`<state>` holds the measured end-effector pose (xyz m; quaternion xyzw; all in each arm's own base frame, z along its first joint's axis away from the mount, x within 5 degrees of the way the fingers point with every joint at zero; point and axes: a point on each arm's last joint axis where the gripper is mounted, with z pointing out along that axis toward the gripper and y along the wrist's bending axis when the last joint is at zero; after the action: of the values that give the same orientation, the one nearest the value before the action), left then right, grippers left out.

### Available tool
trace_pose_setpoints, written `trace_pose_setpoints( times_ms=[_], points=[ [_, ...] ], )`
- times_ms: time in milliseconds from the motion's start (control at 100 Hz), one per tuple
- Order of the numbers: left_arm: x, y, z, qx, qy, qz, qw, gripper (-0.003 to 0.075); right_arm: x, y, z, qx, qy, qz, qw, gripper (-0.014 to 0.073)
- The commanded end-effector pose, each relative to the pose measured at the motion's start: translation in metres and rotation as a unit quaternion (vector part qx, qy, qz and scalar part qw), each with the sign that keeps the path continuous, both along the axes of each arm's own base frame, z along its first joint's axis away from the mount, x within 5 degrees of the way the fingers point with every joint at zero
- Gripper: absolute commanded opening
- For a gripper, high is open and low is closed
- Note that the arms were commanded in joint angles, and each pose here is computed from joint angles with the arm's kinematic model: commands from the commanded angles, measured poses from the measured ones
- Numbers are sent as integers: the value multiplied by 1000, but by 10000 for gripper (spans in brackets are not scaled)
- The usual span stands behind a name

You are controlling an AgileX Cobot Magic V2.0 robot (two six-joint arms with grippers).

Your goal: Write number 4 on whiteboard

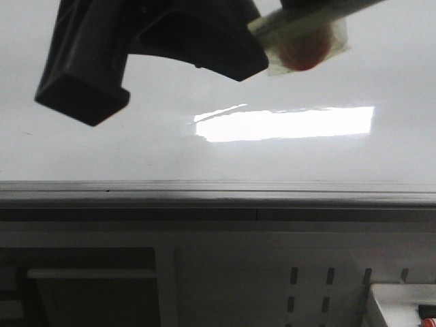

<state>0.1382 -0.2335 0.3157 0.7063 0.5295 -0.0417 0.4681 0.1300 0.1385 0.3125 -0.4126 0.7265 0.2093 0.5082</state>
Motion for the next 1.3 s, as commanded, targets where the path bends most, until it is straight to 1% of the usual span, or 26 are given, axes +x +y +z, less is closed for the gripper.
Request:
trace_pose_setpoints(
  times_ms=[0,50,90,120,200,250,300,390,460,560,640,720,820,920,1000,1080,1290],
  points=[
    [-2,-2,31,-94,-23,3,995,405,0,-1,2,1,-7,0,1000,-71],
    [-2,-2,31,-92,-20,4,996,482,0,-1,2,3,-9,-2,1000,-71],
    [-2,-2,30,-89,-19,4,996,519,1,-1,3,4,-10,-3,1000,-71],
    [-3,-1,31,-90,-17,5,996,529,1,-1,3,4,-11,-3,1000,-72],
    [-6,4,36,-99,-6,12,995,518,1,-1,3,5,-11,-4,1000,-72],
    [-7,9,42,-126,18,32,991,493,0,-1,4,6,-13,-4,1000,-71],
    [-8,17,49,-158,43,56,985,447,-1,-3,6,10,-17,-4,1000,-71],
    [-7,38,60,-205,73,103,971,370,-3,-5,11,21,-33,-9,999,-71],
    [-5,59,62,-237,90,145,956,304,-4,-8,14,25,-45,-12,999,-68],
    [-5,91,52,-270,112,211,933,222,-5,-10,11,23,-56,-16,998,-61],
    [-9,120,36,-290,122,266,911,174,-5,-13,3,24,-60,-27,998,-61],
    [-21,142,24,-313,122,296,894,128,-3,-16,-6,28,-70,-45,996,-62],
    [-36,160,9,-337,125,318,877,53,1,-18,-11,40,-92,-71,992,-62],
    [-46,170,-4,-355,114,320,871,-20,8,-16,-11,44,-104,-87,990,-66],
    [-50,173,-8,-375,105,314,866,-20,17,-11,-11,47,-114,-100,987,-66],
    [-50,173,-9,-391,109,313,859,-20,25,-6,-10,47,-119,-110,986,-66],
    [-49,172,-6,-404,100,309,855,-20,48,12,-8,37,-115,-117,986,-66]
  ],
)
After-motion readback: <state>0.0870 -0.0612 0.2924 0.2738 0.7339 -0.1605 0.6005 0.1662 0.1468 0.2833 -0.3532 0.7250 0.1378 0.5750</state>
